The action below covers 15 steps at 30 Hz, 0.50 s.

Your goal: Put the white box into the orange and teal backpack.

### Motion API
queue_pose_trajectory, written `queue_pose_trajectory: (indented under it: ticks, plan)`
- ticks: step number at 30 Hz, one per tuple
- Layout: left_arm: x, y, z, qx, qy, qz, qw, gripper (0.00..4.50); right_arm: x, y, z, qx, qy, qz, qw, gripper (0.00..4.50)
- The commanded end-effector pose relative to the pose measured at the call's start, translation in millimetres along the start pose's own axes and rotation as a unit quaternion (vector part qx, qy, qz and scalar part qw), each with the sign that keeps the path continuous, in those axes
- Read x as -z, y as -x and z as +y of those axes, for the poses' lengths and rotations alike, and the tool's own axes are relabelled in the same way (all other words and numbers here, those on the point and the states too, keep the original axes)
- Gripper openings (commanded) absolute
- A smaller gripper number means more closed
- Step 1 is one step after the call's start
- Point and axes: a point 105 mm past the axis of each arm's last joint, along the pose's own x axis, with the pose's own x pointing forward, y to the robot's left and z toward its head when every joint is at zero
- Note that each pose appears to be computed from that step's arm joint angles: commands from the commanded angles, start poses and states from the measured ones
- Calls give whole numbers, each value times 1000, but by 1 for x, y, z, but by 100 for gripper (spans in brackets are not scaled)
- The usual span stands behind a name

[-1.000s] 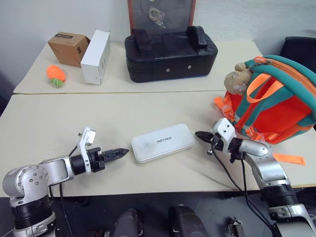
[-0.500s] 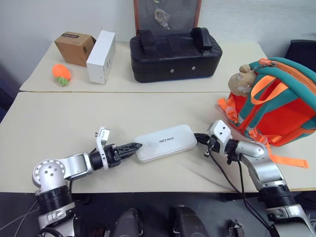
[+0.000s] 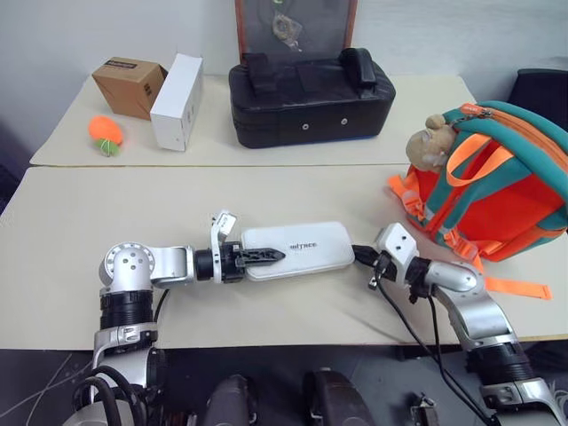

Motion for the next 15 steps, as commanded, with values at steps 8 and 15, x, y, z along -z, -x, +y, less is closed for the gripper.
queue_pose_trajectory:
  ticks: [8, 15]
  plan:
    - [-21, 21, -26, 70, -49, -72, 994, 127, -16, 30, -12, 62, -21, -24, 998, 0]
    - [-23, 51, -64, 103, -155, -139, 973, 127, -29, 119, -31, 173, -150, -57, 972, 183]
